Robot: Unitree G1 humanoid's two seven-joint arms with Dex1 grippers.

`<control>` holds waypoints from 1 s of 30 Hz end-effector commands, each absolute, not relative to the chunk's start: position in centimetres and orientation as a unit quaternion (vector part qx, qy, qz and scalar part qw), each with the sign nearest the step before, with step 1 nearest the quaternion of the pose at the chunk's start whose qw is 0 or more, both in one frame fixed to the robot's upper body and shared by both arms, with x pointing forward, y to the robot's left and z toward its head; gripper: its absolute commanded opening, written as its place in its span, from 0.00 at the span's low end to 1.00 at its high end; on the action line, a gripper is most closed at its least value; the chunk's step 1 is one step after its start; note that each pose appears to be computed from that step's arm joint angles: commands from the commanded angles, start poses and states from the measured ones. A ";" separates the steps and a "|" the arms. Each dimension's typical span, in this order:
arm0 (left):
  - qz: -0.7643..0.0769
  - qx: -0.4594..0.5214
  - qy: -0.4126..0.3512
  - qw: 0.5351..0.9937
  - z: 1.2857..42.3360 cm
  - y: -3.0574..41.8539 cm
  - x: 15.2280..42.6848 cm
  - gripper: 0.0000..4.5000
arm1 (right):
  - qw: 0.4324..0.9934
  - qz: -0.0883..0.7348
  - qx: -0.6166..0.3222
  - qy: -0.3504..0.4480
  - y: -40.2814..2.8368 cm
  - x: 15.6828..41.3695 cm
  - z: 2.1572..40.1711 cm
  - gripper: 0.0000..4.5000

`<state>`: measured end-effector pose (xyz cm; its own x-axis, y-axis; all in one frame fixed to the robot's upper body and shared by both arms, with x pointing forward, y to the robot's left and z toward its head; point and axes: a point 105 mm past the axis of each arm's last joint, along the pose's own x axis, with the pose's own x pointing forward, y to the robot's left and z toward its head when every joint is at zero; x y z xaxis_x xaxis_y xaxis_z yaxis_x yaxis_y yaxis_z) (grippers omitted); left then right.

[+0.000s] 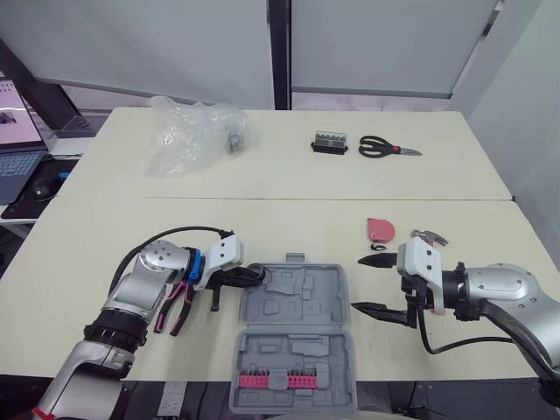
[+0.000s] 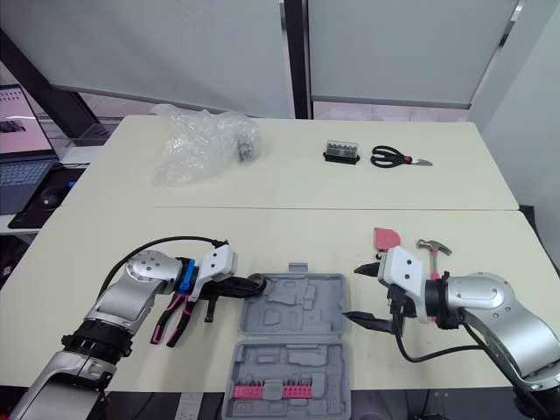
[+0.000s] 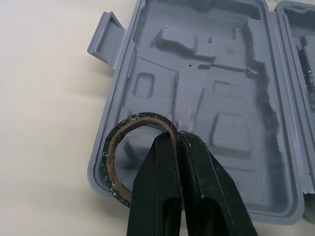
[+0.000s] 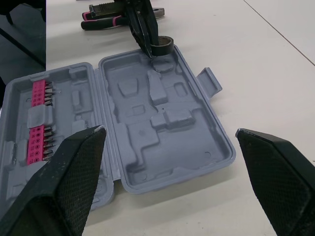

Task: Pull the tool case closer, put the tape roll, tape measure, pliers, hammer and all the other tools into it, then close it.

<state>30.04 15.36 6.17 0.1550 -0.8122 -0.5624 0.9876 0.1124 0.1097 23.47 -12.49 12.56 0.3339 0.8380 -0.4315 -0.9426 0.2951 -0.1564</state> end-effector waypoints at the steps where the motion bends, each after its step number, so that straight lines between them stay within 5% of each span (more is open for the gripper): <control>1: -0.629 0.248 0.186 0.713 5.9 15.0 30.1 0.01 | 0.791 0.565 -0.200 0.121 -12.3 23.2 12.9 1.00; 30: -0.636 0.264 0.181 0.703 6.0 13.8 30.5 0.01 | 0.791 0.564 -0.201 0.124 -12.1 23.1 12.7 1.00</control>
<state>30.32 14.27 5.32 0.1259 -0.7903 -0.5996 0.9907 0.0689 0.1171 23.27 -12.62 12.00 0.3376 0.8305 -0.4431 -0.9413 0.2977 -0.1591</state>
